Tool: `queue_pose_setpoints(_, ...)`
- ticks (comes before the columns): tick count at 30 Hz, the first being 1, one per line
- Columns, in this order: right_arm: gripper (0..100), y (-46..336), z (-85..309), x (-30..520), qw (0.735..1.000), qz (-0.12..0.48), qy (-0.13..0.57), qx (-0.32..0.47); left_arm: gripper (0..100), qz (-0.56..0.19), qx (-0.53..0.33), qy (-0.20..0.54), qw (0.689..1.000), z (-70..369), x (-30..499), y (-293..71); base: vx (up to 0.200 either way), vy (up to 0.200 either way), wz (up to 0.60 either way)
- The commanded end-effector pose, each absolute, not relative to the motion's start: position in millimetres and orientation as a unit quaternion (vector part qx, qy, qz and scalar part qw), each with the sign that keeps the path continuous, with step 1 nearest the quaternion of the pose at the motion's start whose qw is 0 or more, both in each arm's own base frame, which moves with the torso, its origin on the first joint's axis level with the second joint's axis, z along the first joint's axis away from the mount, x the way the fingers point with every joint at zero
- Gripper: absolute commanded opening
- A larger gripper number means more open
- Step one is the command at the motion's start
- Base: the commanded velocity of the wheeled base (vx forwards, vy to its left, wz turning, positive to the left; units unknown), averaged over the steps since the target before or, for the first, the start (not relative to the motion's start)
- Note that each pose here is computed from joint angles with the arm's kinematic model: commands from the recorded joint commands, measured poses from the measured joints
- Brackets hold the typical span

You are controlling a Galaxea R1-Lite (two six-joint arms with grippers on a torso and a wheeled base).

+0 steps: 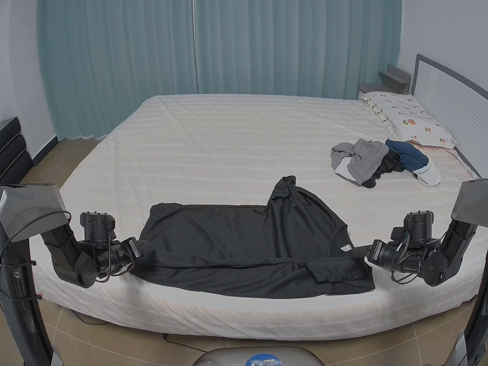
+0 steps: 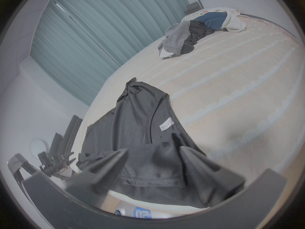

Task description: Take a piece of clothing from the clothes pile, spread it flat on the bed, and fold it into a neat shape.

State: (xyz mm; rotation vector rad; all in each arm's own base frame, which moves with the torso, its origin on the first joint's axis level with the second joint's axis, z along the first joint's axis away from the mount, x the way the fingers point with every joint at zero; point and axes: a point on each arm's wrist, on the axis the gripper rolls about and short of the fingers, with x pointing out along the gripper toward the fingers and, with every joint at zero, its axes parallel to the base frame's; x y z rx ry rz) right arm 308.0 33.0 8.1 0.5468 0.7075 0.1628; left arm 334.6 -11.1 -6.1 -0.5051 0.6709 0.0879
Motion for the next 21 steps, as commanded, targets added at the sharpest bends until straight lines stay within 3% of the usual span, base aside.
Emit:
queue_pose_setpoints(1, 100, 32, -4, 309, 0.891, 0.068, 0.342, 0.289, 100, 0.046, -0.258, 0.323, 0.909, -9, 340, -12, 0.0, 0.0, 0.0)
queue_pose_setpoints(12, 100, 5, 19, 285, 0.876, 0.016, 0.316, 0.365, 100, 0.058, -0.297, 0.301, 0.904, 10, 331, -5, 0.0, 0.0, 0.0)
queue_pose_setpoints(21, 100, -18, 26, 265, 0.821, 0.044, 0.334, 0.46, 100, 0.074, -0.335, 0.306, 0.888, 8, 328, -6, 0.0, 0.0, 0.0)
